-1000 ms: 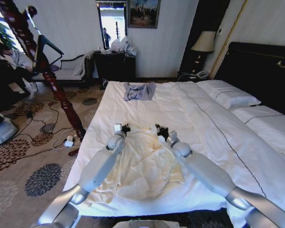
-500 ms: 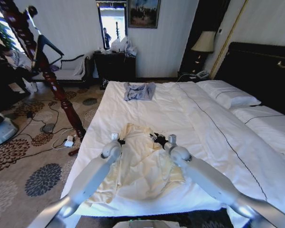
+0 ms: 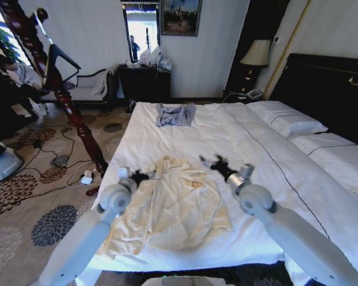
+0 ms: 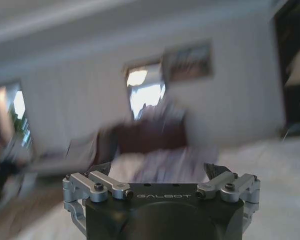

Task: Pick up the clothes from the bed and hang them on the clothes hanger.

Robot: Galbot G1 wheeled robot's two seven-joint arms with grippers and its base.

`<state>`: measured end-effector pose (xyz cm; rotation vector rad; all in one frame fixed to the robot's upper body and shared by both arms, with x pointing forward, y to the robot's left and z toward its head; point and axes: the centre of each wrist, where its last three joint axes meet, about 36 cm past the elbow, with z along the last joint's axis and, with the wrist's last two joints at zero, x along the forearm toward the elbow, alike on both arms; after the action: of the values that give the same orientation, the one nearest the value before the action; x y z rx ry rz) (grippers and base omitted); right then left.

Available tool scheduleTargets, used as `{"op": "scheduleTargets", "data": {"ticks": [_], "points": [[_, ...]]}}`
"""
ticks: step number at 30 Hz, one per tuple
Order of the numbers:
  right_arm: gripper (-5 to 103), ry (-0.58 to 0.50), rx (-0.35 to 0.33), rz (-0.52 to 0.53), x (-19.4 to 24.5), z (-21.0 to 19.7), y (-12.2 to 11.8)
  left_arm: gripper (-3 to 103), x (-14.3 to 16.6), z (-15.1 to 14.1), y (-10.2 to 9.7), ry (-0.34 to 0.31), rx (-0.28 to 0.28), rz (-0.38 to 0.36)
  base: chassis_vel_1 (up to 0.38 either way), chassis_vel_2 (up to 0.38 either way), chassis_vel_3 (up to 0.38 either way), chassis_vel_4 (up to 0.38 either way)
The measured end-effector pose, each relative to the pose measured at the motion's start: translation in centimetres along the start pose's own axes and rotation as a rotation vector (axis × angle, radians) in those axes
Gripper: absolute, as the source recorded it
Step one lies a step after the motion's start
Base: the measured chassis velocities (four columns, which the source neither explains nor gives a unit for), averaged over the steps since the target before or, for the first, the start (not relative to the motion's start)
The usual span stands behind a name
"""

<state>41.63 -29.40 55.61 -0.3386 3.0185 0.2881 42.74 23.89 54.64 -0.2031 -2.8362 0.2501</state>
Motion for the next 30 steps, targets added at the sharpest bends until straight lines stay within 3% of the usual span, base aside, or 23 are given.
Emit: {"op": "scheduleTargets", "data": {"ticks": [3, 4, 5, 8, 9, 11, 13, 15, 17, 22, 24, 27, 30], "points": [[100, -0.118, -0.001, 0.07, 2.3, -2.1, -1.2, 100, 2.3, 0.7, 0.8, -0.156, -0.061, -0.077, 0.0, 0.0, 0.0, 0.0], [100, -0.118, -0.001, 0.07, 2.3, -2.1, -1.2, 100, 2.3, 0.7, 0.8, -0.156, -0.061, -0.077, 0.0, 0.0, 0.0, 0.0], [100, -0.151, 0.017, 0.094, 3.1, -2.4, -1.7, 100, 3.1, 1.3, 1.0, -0.195, -0.085, -0.087, 0.0, 0.0, 0.0, 0.0], [100, -0.255, 0.144, 0.193, 6.0, -2.2, -3.8, 100, 5.7, 4.2, 1.8, -0.31, -0.181, -0.106, 0.0, 0.0, 0.0, 0.0], [100, -0.255, 0.144, 0.193, 6.0, -2.2, -3.8, 100, 5.7, 4.2, 1.8, -0.31, -0.181, -0.106, 0.0, 0.0, 0.0, 0.0], [100, -0.316, 0.227, 0.238, 7.9, -1.7, -4.6, 100, 7.6, 5.9, 2.2, -0.34, -0.206, -0.118, 0.0, 0.0, 0.0, 0.0], [100, -0.356, 0.275, 0.263, 9.4, -1.0, -4.7, 100, 9.1, 6.5, 2.3, -0.377, -0.189, -0.121, 0.0, 0.0, 0.0, 0.0], [100, -0.367, 0.279, 0.273, 10.0, -0.7, -4.4, 100, 9.6, 6.4, 2.3, -0.393, -0.175, -0.127, 0.0, 0.0, 0.0, 0.0], [100, -0.382, 0.231, 0.311, 11.3, 0.2, -3.1, 100, 11.1, 5.3, 1.8, -0.444, -0.122, -0.152, 0.0, 0.0, 0.0, 0.0], [100, -0.374, 0.181, 0.346, 12.6, 0.8, -2.0, 100, 13.2, 3.0, 1.3, -0.451, -0.124, -0.174, 0.0, 0.0, 0.0, 0.0], [100, -0.367, 0.167, 0.359, 13.2, 1.2, -1.4, 100, 14.1, 0.9, 1.4, -0.444, -0.116, -0.136, 0.0, 0.0, 0.0, 0.0], [100, -0.372, 0.152, 0.369, 13.5, 1.2, -1.0, 100, 13.4, -1.1, 2.4, -0.469, -0.116, -0.093, 0.0, 0.0, 0.0, 0.0], [100, -0.375, 0.134, 0.387, 13.8, 1.5, -0.7, 100, 9.7, -4.0, 4.5, -0.531, -0.127, -0.04, 0.0, 0.0, 0.0, 0.0]]}}
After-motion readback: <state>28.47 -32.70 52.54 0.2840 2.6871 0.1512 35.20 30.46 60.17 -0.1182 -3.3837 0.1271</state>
